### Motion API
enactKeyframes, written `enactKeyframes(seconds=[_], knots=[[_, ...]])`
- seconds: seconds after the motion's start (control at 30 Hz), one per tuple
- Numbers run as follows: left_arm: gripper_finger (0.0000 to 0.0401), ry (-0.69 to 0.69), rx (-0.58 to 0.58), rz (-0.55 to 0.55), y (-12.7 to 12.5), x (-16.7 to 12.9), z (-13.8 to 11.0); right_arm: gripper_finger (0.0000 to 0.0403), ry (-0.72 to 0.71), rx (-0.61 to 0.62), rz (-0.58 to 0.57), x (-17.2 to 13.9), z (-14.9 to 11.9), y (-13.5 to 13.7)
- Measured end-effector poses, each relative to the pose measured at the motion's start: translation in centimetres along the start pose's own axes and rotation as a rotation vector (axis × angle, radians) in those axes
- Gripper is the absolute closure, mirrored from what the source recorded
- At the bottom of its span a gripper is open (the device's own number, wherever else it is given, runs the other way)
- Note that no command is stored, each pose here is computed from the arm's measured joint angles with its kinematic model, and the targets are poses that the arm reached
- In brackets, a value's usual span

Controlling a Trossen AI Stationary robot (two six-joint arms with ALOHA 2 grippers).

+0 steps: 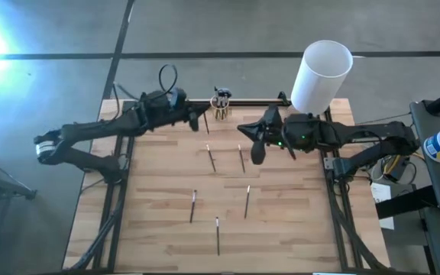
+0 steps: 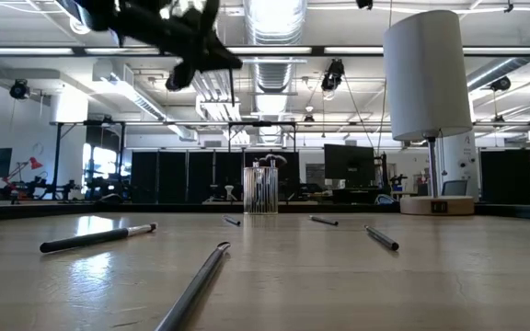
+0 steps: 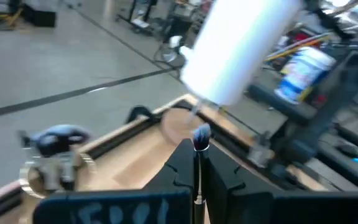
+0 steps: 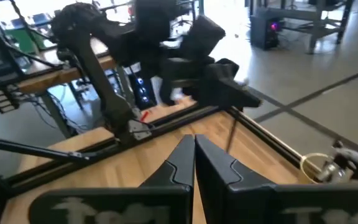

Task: Put items in baskets/containers
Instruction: Put the black eyeshadow brush into the yellow pen holder

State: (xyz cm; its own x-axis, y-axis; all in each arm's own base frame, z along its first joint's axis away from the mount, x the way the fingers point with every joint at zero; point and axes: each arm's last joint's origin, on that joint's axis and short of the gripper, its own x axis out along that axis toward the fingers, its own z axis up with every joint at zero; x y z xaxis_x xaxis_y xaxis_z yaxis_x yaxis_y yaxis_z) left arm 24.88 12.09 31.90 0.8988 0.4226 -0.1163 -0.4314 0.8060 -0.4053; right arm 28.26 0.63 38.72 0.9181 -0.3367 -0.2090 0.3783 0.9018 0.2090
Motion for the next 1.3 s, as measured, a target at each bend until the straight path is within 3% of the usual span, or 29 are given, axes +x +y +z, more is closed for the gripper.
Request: enactKeyframes(seconds=[0.23,0.53,0.83,1.17,1.3], knots=[[0.0392,-0.014,0.019,0.132,6.4,4.6,1.5,0.0394,0.008,0.013,-0.062,0.3,-1.1,0.3],[0.0392,0.029,0.028,0.229,11.1,10.7,1.5,0.0394,0.007,0.010,-0.077,1.2,-1.6,0.6],[0.0392,0.072,0.032,0.295,13.4,14.2,-0.5,0.0394,0.015,0.001,-0.078,1.4,-1.8,0.7],[0.0392,0.132,-0.051,0.344,14.6,14.6,-3.2,0.0394,0.024,-0.042,-0.078,1.3,-1.8,0.6],[0.0365,0.144,-0.085,0.353,14.6,14.4,-3.1,0.0394,0.025,-0.059,-0.078,1.3,-1.8,0.6]])
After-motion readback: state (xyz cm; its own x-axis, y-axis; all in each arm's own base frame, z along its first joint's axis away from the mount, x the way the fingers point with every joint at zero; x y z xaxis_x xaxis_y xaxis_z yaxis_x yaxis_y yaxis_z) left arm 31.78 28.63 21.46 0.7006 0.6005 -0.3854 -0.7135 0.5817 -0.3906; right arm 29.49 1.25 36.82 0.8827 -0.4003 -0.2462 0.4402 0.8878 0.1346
